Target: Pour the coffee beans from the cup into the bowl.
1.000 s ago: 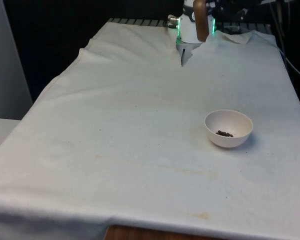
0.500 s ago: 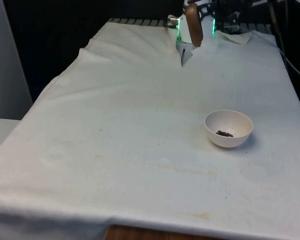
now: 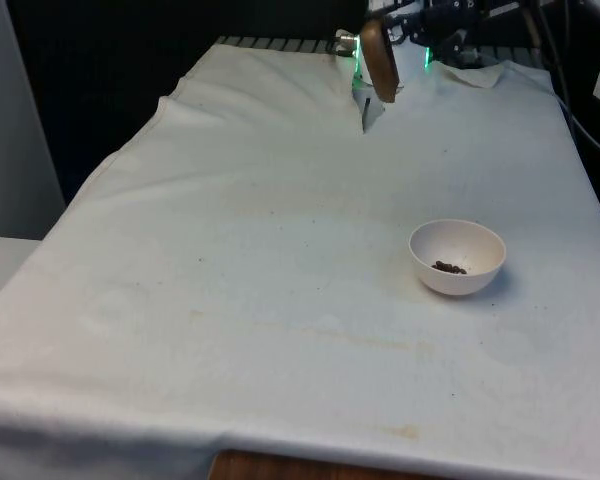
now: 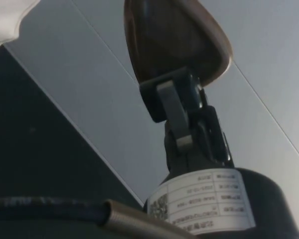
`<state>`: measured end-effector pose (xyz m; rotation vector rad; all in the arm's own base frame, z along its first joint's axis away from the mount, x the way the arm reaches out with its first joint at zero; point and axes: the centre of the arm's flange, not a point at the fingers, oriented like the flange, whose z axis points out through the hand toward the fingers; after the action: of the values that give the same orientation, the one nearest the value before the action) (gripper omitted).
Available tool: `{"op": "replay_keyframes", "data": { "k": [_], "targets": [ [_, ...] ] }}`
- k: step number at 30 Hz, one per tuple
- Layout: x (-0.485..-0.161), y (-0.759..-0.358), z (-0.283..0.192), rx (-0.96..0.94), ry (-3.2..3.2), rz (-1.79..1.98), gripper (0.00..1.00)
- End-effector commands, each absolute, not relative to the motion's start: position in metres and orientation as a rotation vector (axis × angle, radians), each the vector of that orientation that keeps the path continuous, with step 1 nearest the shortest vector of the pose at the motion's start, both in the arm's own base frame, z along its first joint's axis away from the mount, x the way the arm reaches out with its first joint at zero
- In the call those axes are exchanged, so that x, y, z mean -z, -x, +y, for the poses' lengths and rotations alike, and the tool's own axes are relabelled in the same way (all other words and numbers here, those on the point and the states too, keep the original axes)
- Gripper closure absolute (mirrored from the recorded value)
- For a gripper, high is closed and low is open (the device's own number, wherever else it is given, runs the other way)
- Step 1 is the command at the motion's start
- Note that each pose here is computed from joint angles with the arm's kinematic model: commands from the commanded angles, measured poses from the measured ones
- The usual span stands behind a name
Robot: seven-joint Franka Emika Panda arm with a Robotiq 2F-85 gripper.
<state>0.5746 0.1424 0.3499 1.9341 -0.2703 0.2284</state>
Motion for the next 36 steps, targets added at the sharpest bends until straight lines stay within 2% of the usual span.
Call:
{"op": "replay_keyframes", "data": {
  "k": [1,36],
  "targets": [
    [-0.349,-0.573,0.139,-0.235,-1.965,-0.276,1.00],
    [-0.314,-0.549,0.079,-0.177,-2.139,-0.355,1.00]
  ]
}}
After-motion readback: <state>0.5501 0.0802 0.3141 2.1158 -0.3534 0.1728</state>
